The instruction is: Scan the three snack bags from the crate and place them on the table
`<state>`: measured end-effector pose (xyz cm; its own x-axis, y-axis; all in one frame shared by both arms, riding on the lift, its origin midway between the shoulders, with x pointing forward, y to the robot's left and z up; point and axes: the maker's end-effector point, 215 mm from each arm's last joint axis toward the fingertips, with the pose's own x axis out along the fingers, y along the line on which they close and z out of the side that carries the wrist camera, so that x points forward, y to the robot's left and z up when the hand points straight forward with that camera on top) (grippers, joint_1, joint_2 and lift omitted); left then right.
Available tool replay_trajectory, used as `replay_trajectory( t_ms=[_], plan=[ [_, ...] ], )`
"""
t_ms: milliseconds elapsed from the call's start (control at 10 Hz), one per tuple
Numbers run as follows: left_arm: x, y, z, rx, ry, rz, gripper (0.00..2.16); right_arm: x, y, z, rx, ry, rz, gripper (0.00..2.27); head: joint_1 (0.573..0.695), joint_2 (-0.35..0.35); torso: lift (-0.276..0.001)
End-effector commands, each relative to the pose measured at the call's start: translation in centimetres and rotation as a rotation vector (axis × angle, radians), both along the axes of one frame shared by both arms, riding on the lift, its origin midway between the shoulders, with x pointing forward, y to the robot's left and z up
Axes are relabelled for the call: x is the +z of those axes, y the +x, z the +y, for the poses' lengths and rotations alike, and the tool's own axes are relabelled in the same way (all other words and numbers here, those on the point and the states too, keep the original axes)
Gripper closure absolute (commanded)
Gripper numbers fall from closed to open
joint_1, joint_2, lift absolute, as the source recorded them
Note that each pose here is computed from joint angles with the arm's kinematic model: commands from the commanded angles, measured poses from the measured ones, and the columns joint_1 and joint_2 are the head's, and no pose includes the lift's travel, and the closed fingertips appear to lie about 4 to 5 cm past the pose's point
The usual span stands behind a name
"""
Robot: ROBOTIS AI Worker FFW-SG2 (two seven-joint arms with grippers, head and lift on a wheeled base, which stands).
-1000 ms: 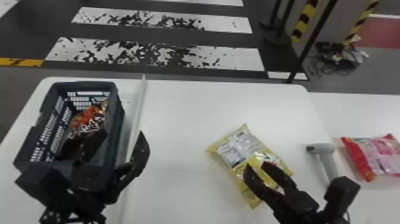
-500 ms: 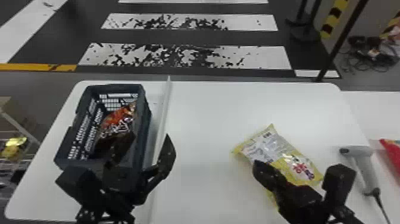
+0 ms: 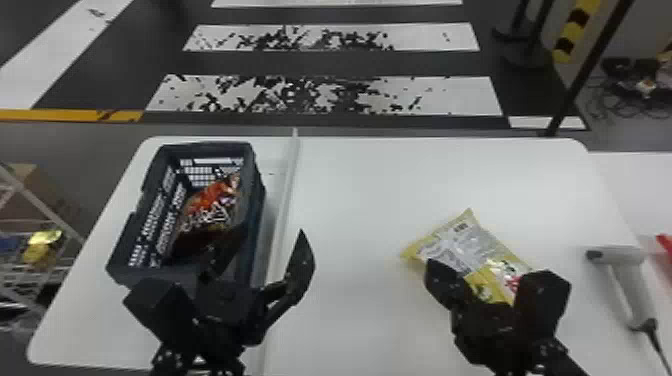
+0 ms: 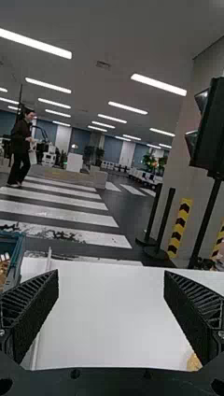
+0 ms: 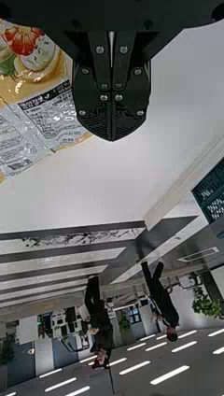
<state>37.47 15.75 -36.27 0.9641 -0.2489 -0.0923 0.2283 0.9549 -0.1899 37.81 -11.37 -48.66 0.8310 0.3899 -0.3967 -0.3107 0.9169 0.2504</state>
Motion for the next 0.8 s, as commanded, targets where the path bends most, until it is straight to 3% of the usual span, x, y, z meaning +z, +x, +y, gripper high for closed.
replay_trajectory(
  t_ms=[0,700],
  plan=[
    [-0.3,0.1,-0.6,-0.021,0.006,0.003,0.03,-0.6,0.5,1.1,-0.003,-0.018,0.0,2.07,0.695,0.067,-0.062],
    [-0.8,0.4,-1.2,-0.045,0.006,0.005,0.03,-3.7,2.6,2.5,-0.035,-0.101,0.033,2.07,0.695,0.085,-0.062]
  ],
)
